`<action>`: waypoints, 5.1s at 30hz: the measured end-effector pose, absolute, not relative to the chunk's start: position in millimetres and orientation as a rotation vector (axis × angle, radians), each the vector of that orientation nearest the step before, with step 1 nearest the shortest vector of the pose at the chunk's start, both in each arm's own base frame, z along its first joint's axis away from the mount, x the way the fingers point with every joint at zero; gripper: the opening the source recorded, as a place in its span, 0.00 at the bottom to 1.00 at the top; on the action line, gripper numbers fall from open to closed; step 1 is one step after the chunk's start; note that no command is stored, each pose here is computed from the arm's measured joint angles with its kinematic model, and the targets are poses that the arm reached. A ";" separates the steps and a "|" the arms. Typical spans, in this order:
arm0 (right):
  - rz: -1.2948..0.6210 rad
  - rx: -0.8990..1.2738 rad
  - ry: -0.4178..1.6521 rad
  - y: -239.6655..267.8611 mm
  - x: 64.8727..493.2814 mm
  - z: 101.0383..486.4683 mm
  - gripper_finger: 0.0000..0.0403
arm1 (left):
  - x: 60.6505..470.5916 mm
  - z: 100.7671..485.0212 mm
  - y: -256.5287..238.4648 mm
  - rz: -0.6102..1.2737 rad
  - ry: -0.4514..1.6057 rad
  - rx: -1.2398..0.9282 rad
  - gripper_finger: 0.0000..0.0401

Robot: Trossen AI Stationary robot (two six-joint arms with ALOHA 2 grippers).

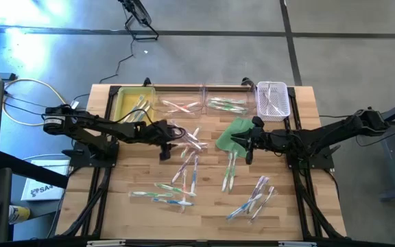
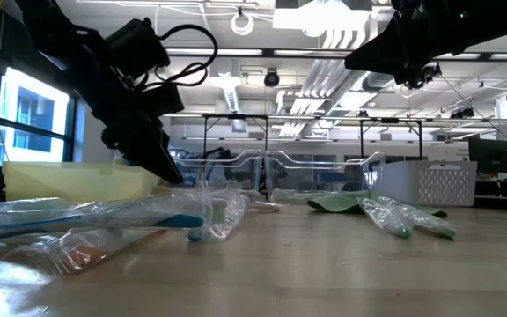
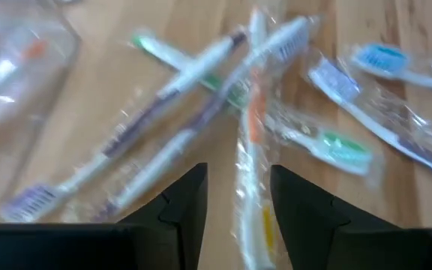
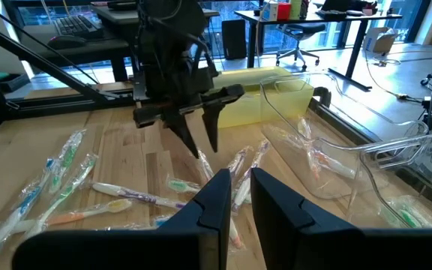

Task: Pick & Place Toothbrushes
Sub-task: Put the orange toothbrush into the left transparent bin

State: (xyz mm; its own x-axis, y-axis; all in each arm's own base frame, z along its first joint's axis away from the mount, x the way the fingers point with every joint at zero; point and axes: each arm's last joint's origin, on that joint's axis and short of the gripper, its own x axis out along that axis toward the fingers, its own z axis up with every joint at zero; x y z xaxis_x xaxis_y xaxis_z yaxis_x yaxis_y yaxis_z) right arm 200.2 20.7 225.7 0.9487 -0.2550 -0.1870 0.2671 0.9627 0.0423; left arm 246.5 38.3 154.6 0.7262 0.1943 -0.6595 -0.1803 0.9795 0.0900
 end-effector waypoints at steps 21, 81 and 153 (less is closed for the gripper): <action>-0.264 0.044 0.189 20.7 200.2 225.2 0.11 | 254.1 127.6 37.3 0.144 0.812 -0.037 0.35; -0.264 0.042 0.193 20.7 200.1 224.9 0.11 | 281.1 162.6 35.3 -0.044 0.325 -0.029 0.03; -0.264 0.038 0.194 20.7 200.1 224.9 0.11 | 202.9 264.0 150.2 0.538 0.529 0.168 0.03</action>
State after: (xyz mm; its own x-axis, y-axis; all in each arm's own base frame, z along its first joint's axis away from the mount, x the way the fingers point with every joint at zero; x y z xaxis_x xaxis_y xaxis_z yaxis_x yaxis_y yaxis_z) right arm 200.1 20.7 224.9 0.9469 -0.2555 -0.1951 0.2628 0.9648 0.0122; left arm 202.9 150.2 264.0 0.7296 0.5281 -0.4346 -0.4436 0.8490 0.2869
